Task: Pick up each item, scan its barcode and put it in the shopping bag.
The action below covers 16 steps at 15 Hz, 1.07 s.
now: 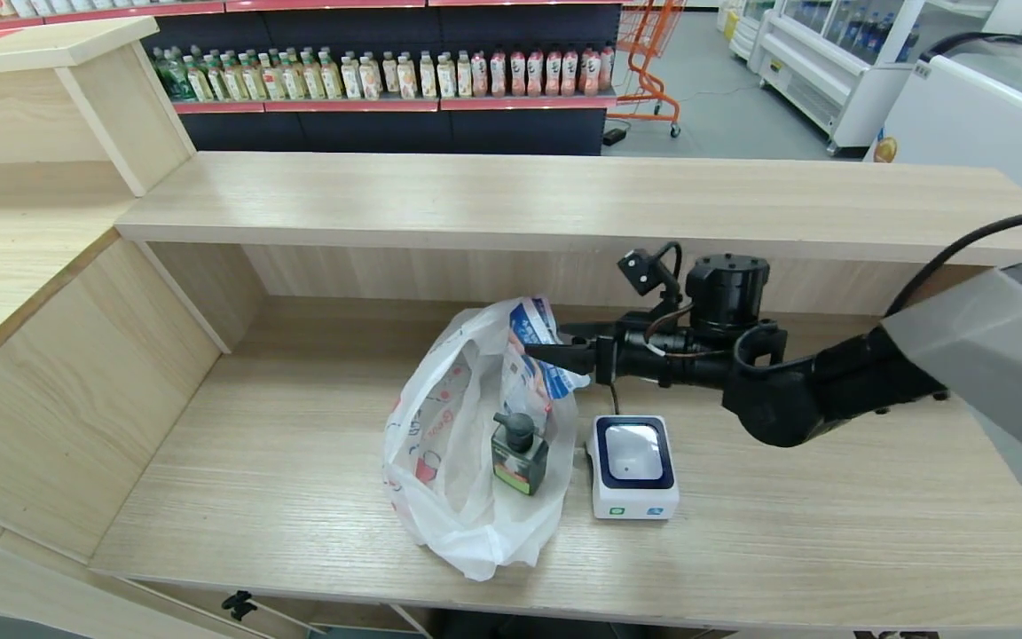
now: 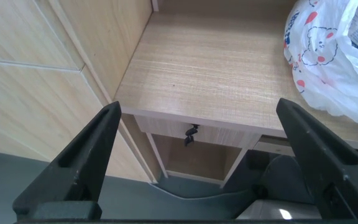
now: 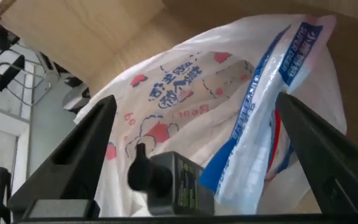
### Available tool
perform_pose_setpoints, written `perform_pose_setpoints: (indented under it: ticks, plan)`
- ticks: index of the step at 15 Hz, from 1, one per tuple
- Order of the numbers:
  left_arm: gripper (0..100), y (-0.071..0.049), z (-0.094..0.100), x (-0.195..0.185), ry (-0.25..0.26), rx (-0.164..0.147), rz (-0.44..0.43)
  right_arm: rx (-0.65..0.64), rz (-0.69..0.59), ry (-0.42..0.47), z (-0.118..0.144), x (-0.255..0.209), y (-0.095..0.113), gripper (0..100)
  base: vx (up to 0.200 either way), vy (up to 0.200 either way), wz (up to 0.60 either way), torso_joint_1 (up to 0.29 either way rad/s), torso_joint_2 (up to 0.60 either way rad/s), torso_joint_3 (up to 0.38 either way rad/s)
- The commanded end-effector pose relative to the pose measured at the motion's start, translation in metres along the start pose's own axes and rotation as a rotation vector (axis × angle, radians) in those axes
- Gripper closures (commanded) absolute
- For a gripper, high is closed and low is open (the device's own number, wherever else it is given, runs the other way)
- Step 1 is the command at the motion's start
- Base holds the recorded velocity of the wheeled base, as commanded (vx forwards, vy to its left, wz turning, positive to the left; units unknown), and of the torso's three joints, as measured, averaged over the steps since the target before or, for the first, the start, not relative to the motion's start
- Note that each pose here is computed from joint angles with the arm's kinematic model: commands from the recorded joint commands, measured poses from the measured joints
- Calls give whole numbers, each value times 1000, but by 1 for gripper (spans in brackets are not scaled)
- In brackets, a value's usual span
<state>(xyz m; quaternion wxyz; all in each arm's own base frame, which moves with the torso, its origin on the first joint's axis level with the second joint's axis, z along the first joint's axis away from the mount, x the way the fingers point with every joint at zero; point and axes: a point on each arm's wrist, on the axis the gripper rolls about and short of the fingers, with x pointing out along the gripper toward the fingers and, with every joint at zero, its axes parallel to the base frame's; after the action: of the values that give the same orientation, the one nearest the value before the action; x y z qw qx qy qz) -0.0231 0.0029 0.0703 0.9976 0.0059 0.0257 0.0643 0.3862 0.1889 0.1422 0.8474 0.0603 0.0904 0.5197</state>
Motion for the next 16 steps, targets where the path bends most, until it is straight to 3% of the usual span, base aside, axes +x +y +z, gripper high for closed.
perform_pose_setpoints:
  ticks: [1,2,3,4,7,9,10,11,14,16]
  plan:
    - [0,0,0,0,0,1,0,58,-57,-17,33,-89,49,0,0,0,0,0,0,0]
    - [0,0,0,0,0,1,0,109,-76,-15,38,-127,78,0,0,0,0,0,0,0]
    - [0,0,0,0,0,1,0,129,-89,-19,39,-147,92,0,0,0,0,0,0,0]
    - [0,0,0,0,0,1,0,146,-140,-30,36,-194,124,0,0,0,0,0,0,0]
    - [0,0,0,0,0,1,0,139,-333,-44,20,-259,160,0,0,0,0,0,0,0]
    - [0,0,0,0,0,1,0,55,-608,19,-17,-289,184,0,0,0,0,0,0,0]
    - [0,0,0,0,0,-1,-2,41,-855,39,-49,-308,204,0,0,0,0,0,0,0]
    - [0,0,0,0,0,1,0,18,-971,24,-72,-320,219,0,0,0,0,0,0,0]
    - [0,0,0,0,0,-1,0,-29,-1111,-56,-128,-335,238,0,0,0,0,0,0,0]
    - [0,0,0,0,0,-1,0,-49,-1123,-108,-144,-339,249,0,0,0,0,0,0,0]
